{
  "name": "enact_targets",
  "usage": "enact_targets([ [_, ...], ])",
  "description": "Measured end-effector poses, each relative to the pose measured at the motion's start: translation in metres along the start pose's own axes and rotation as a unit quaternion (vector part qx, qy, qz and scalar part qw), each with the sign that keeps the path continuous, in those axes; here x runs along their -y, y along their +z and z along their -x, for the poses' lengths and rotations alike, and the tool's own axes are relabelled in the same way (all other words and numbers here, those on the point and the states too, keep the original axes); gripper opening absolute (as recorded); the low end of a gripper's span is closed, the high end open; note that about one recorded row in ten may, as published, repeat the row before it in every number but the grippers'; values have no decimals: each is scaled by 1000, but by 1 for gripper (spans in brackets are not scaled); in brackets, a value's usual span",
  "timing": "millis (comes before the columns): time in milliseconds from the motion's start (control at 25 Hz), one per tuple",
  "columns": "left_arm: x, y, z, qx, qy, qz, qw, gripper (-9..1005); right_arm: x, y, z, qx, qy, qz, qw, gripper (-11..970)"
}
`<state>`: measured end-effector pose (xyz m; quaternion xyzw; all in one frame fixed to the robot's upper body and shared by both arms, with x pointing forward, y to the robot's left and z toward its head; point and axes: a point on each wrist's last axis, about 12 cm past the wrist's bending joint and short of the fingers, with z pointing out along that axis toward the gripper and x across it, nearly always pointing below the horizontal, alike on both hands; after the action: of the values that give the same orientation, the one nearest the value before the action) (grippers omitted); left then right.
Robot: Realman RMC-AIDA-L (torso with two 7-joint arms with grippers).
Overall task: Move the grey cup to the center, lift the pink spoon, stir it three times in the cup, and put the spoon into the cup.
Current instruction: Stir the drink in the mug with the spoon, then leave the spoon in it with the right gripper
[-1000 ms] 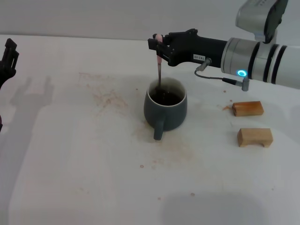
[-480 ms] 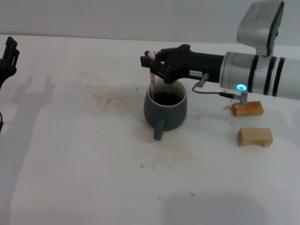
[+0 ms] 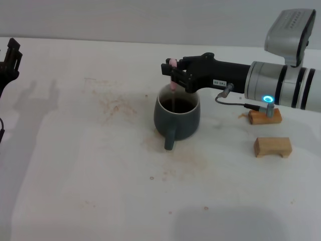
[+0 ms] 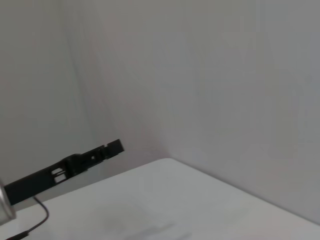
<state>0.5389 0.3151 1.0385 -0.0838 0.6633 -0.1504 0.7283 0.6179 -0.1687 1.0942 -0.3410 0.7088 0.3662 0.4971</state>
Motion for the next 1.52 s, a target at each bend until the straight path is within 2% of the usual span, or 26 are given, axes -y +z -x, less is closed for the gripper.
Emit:
enact_targets([
  [640,-4,-8,-2,-1,-3,6,1000,544,14,3,13,-1,-15,-42,999,101],
  [1000,-5,-9,-2,-1,-3,10,1000,544,7,11,22,3,-23,-16,1000,101],
  [1240,-5,-6,-1,-1,-3,10,1000,544,-1,14,14,-20,-17,7,1000,101],
  [1520,-4,1,2,5,-2,13,1000,544,-7,4,3,-20,-3,29,999,101],
])
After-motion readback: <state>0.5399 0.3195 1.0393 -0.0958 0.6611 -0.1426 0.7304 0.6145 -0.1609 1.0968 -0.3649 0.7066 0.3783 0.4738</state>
